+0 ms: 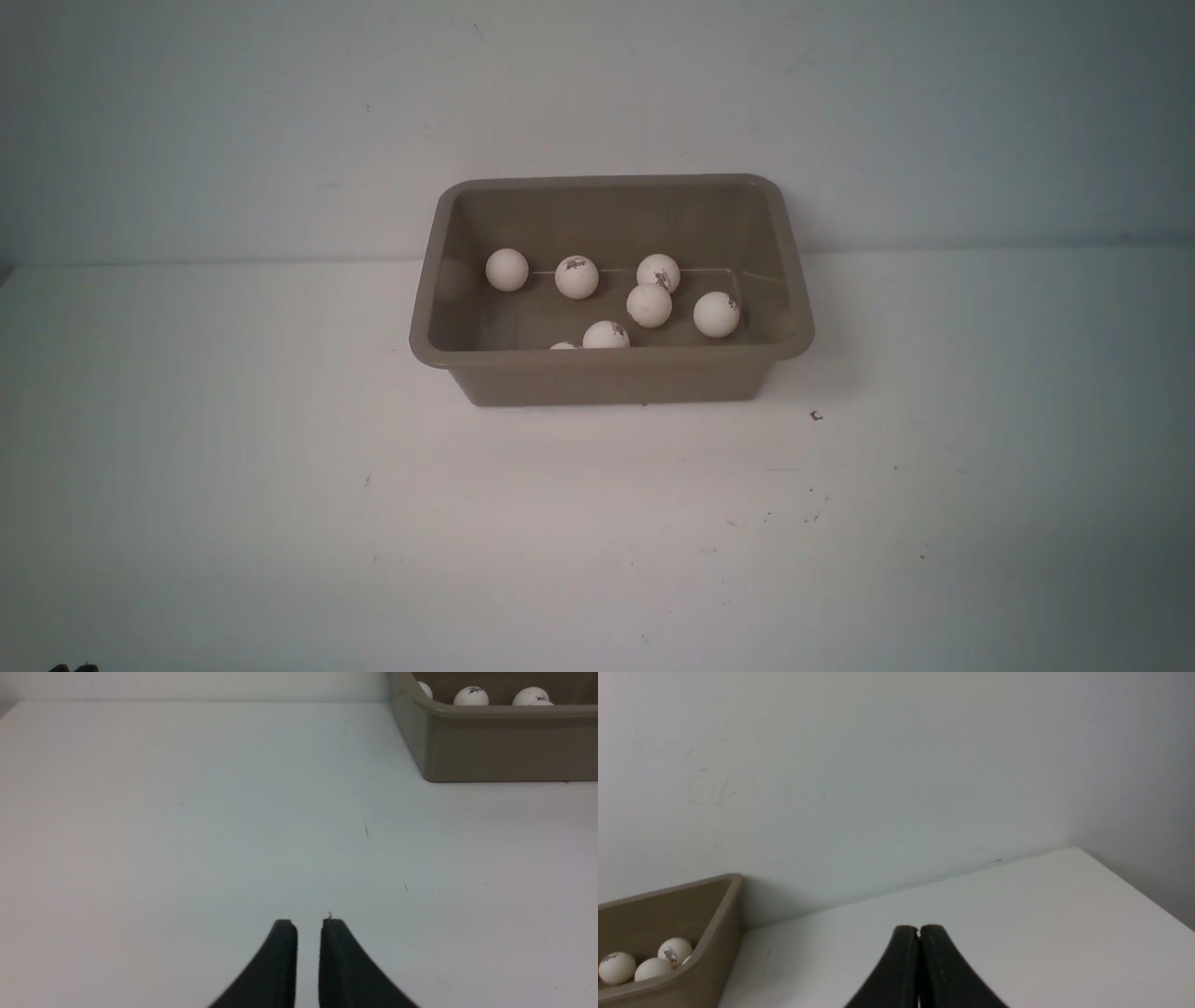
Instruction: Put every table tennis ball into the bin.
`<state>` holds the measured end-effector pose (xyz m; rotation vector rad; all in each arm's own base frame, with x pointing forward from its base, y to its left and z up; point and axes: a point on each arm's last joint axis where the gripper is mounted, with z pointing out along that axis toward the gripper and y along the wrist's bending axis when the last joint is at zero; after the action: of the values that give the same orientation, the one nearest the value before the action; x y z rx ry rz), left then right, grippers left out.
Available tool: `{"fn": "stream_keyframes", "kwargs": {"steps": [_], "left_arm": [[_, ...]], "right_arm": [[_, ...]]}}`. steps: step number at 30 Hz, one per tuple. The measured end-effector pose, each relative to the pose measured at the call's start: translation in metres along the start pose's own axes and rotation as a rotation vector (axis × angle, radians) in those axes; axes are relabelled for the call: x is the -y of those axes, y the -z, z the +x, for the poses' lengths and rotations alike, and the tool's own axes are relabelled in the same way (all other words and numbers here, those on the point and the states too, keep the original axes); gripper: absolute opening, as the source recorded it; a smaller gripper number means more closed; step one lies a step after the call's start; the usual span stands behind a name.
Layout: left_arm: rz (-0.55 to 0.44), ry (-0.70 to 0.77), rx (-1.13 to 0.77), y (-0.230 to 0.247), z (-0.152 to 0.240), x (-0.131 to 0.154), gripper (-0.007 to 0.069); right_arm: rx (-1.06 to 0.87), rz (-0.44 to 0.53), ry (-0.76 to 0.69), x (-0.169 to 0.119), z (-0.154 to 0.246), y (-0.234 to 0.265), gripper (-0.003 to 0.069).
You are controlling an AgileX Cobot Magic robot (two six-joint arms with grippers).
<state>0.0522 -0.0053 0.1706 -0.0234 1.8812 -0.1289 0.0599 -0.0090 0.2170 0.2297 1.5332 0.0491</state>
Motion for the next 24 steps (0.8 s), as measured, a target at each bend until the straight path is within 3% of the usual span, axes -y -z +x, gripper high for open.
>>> {"fn": "stream_keyframes", "kwargs": {"steps": [7,17,24], "left_arm": [[0.000,0.000,0.000,0.000,0.000,0.000,0.0058],[0.000,0.001,0.000,0.000,0.000,0.000,0.0058],[0.000,0.001,0.000,0.000,0.000,0.000,0.0058]], "right_arm": [[0.073,-0.094,0.070,-0.007,0.000,0.005,-0.0016],[0.094,-0.121,0.076,-0.010,-0.001,0.007,-0.0016],[0.136,-0.255,0.069,-0.022,-0.005,0.010,-0.0016]]}}
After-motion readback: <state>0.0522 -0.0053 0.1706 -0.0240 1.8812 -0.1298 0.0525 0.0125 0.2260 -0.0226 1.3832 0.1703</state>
